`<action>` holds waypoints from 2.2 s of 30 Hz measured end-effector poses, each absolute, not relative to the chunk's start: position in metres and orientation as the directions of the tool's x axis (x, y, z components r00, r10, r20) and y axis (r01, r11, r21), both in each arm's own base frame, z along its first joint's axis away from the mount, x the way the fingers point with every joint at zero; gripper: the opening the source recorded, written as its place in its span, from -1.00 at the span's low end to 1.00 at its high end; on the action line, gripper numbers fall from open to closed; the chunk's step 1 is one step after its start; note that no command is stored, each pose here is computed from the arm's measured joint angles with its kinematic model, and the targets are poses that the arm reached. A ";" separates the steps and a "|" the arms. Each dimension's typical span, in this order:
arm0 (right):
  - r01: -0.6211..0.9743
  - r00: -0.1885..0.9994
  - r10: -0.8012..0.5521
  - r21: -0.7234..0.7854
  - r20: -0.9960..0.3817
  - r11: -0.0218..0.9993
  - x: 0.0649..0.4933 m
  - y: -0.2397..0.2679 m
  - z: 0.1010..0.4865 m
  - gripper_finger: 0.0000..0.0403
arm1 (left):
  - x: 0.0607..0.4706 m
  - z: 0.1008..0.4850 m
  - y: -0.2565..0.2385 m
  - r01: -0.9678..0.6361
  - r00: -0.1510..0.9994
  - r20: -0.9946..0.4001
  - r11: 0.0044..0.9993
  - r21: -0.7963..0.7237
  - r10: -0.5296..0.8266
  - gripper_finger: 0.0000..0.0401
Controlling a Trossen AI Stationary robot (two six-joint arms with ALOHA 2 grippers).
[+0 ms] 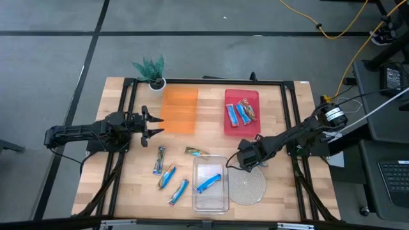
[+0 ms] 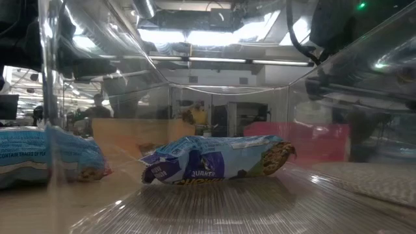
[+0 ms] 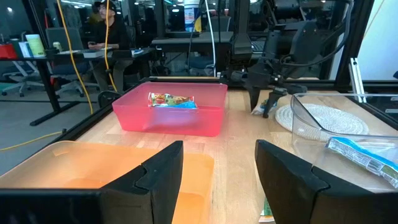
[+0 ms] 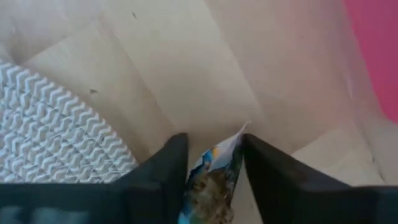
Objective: Pick and place Granola Bars by type
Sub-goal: Put the yellow granola bar into the orange bin
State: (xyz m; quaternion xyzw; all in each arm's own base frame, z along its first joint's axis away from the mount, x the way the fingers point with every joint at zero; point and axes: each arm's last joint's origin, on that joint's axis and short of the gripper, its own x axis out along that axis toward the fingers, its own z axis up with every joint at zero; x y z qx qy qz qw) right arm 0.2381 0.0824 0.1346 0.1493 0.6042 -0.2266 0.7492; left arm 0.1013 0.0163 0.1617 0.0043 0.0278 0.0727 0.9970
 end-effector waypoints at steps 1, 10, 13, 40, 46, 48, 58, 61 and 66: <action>0.520 0.168 -0.160 -0.051 -0.973 0.853 0.238 0.082 0.135 -0.34 | 0.101 0.162 0.016 -0.145 0.988 -0.055 0.989 0.013 0.145 -0.03; 0.520 0.168 -0.161 -0.051 -0.973 0.853 0.238 0.082 0.135 -0.88 | 0.101 0.162 0.016 -0.145 0.988 -0.055 0.989 0.013 0.145 -0.03; 0.519 0.165 -0.159 -0.052 -0.973 0.853 0.238 0.082 0.135 -0.89 | 0.101 0.162 0.016 -0.145 0.988 -0.054 0.989 0.013 0.145 -0.03; 0.337 0.338 -0.170 -0.049 -0.926 0.940 0.284 0.114 0.269 -0.91 | 0.101 0.162 0.016 -0.145 0.988 -0.055 0.989 0.013 0.145 -0.03; 0.270 0.407 -0.149 -0.037 -0.901 0.962 0.293 0.110 0.293 -0.88 | 0.101 0.162 0.016 -0.145 0.988 -0.054 0.989 0.013 0.145 -0.03; 0.264 0.421 -0.153 -0.040 -0.894 0.964 0.298 0.103 0.299 -0.84 | 0.101 0.162 0.016 -0.145 0.988 -0.055 0.989 0.013 0.145 -0.03; 0.238 0.480 -0.155 -0.042 -0.864 0.970 0.321 0.042 0.317 -0.91 | 0.101 0.162 0.016 -0.145 0.988 -0.055 0.989 0.013 0.145 -0.03; 0.212 0.535 -0.119 -0.003 -0.836 0.977 0.330 0.023 0.321 -0.86 | 0.101 0.162 0.016 -0.145 0.988 -0.054 0.989 0.013 0.145 -0.03; 0.180 0.609 -0.074 0.047 -0.790 0.982 0.343 -0.010 0.323 -0.86 | 0.101 0.162 0.016 -0.145 0.988 -0.054 0.989 0.013 0.145 -0.03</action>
